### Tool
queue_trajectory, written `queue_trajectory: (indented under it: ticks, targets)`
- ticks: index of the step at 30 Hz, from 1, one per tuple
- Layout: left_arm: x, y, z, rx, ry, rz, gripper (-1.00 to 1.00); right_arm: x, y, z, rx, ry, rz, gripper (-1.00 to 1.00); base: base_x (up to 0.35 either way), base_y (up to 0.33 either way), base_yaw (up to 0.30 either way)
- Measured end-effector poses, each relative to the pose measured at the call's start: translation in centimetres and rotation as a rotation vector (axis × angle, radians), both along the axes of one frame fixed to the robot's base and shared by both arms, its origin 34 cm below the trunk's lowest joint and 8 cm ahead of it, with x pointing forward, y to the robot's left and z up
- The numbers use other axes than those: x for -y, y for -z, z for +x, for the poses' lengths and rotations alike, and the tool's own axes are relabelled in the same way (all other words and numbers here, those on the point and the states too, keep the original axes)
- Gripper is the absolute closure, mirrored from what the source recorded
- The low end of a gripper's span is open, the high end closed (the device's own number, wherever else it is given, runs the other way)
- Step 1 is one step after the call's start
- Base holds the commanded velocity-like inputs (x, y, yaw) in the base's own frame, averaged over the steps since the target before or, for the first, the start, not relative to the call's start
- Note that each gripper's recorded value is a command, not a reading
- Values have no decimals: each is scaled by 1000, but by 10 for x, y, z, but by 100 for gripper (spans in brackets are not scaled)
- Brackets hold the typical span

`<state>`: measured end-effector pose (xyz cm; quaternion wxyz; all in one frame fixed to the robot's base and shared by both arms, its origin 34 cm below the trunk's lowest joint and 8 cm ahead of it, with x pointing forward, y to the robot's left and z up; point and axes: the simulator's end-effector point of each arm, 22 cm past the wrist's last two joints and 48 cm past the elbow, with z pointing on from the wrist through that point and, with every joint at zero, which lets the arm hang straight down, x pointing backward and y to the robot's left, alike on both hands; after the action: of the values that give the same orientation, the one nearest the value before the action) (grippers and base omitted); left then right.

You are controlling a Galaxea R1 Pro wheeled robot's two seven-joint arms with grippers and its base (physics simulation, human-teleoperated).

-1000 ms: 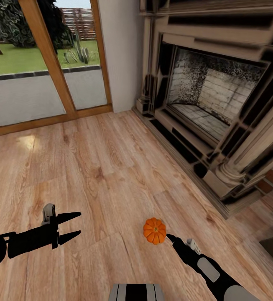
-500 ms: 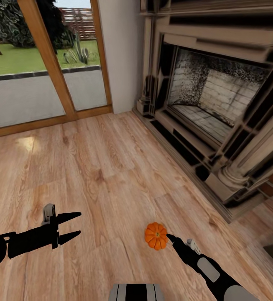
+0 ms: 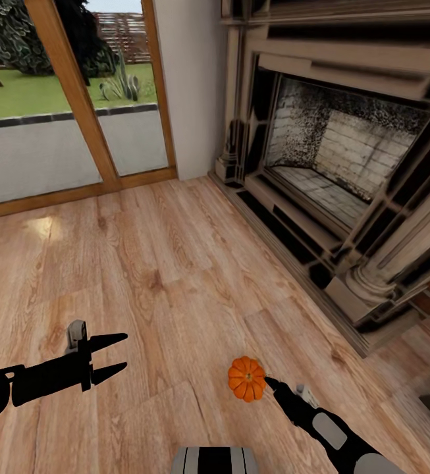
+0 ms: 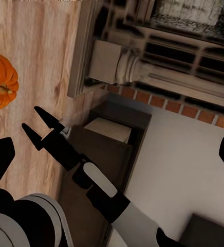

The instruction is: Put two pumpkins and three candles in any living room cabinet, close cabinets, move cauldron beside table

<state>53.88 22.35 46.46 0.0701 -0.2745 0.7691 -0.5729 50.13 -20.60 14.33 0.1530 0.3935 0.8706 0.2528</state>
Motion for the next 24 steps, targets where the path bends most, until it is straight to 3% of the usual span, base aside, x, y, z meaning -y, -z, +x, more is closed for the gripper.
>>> queue_trajectory:
  ticks: [10, 24]
  targets:
    - [1, 0, -1, -1, 2, -1, -100, -1, 3, -6, -12, -11, -4, -100, 0, 0, 0]
    - [1, 28, -3, -58, 2, -1, -100, -2, 25, -23, -51, -13, -5, -100, 0, 0, 0]
